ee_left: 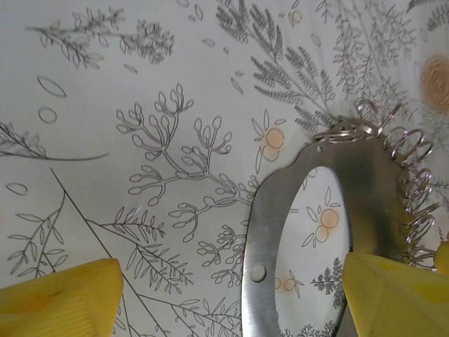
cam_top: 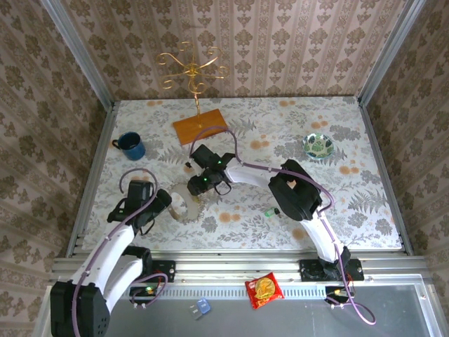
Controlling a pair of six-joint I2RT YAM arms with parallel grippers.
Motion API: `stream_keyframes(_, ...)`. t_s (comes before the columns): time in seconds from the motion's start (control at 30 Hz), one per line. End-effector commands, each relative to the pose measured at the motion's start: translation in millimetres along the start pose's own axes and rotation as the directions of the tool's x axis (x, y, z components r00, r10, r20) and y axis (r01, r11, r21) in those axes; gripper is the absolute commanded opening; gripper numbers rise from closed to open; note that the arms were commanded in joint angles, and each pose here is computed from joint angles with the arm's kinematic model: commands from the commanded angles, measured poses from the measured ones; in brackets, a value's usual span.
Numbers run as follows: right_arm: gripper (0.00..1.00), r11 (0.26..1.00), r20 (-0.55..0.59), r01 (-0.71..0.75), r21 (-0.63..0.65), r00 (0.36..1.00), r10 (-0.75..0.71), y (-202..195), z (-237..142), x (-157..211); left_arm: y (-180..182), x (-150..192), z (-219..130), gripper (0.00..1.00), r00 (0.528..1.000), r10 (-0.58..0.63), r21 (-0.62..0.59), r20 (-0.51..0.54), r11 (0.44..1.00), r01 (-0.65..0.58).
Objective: Put the keys on the keyring
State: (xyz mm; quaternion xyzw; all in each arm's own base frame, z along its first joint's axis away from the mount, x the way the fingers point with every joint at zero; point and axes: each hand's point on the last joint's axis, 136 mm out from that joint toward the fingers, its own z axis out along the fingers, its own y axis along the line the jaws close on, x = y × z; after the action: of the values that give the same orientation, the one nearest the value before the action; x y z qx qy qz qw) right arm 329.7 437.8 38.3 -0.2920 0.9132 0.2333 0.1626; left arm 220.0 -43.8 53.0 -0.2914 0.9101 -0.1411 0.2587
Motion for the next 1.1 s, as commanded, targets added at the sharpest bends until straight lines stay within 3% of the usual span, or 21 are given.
stream_keyframes(0.0,0.44,1.0,-0.052,-0.008,-0.003,0.999,0.008,4,6,9,-8,1,4,0.82,0.999,-0.035,0.049,-0.011,0.998,0.036)
stream_keyframes(0.13,0.42,1.0,-0.065,-0.017,0.004,0.998,0.017,3,12,12,-11,3,9,0.8,0.999,-0.041,0.066,-0.026,0.997,0.043)
stream_keyframes(0.43,0.28,0.999,-0.082,-0.004,0.04,0.997,0.007,-2,1,20,-24,5,20,0.61,0.998,-0.029,0.108,-0.057,0.993,0.035)
stream_keyframes(0.53,0.26,0.999,-0.084,-0.001,0.052,0.996,0.005,-4,-8,26,-33,10,25,0.61,0.997,0.001,0.14,-0.08,0.99,0.01)
stream_keyframes(0.8,0.24,0.995,-0.081,-0.053,0.09,0.995,0.06,-22,-32,46,-53,33,48,0.49,0.984,0.079,0.163,-0.157,0.985,-0.053)
stream_keyframes(1.07,0.28,0.983,-0.069,-0.115,0.142,0.99,0.126,-49,-55,62,-81,38,60,0.47,0.973,0.132,0.22,-0.189,0.972,-0.089)
